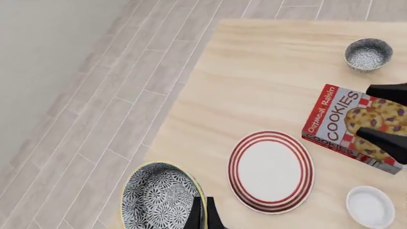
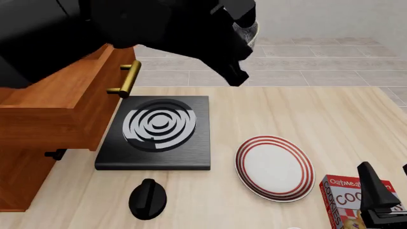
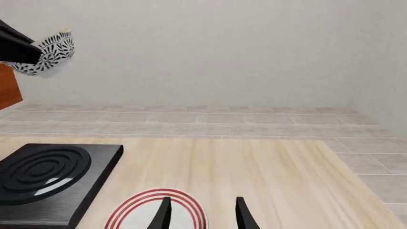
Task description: Pick the akita bowl in the top layer of the wooden cabinet and place it on the plate.
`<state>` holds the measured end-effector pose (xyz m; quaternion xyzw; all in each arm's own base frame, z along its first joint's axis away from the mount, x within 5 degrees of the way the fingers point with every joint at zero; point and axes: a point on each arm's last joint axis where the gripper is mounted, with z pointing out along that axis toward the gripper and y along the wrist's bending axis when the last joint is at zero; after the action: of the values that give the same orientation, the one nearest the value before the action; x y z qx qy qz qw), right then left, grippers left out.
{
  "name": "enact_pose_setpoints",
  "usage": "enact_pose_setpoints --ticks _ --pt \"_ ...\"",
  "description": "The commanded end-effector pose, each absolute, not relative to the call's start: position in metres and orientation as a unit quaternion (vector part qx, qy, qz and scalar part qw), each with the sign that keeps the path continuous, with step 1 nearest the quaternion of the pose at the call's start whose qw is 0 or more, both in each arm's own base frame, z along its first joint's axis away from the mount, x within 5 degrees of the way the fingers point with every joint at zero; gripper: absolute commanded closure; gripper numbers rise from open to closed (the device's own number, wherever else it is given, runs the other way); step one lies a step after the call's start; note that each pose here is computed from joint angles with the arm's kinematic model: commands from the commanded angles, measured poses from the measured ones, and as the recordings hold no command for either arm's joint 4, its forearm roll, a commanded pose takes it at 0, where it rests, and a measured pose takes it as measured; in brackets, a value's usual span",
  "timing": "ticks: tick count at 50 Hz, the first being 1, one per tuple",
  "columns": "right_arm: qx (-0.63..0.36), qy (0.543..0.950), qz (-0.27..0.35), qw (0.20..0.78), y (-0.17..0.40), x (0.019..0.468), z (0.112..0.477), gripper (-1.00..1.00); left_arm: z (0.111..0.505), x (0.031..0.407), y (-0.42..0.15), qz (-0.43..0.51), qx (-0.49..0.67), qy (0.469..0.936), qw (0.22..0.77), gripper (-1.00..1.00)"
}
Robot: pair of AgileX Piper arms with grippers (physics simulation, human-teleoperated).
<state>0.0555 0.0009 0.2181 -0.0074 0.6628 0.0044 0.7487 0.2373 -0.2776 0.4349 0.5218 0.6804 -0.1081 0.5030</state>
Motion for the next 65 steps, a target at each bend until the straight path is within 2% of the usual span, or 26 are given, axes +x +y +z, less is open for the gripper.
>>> enact_pose_setpoints --ticks 1,29,65 --pt "-0.007 0.663 0.004 0.749 0.001 0.056 0.218 -1.00 0.422 0.234 -0.290 -0.102 0.548 0.667 0.495 1.00" --pt "-0.009 0.662 0.001 0.749 0.001 0.055 0.218 -1.00 0.386 0.220 -0.324 -0.104 0.601 0.638 0.470 1.00" --pt "-0.012 0.664 -0.001 0.747 0.001 0.056 0.217 -1.00 0.328 0.235 -0.359 -0.093 0.629 0.625 0.453 1.00"
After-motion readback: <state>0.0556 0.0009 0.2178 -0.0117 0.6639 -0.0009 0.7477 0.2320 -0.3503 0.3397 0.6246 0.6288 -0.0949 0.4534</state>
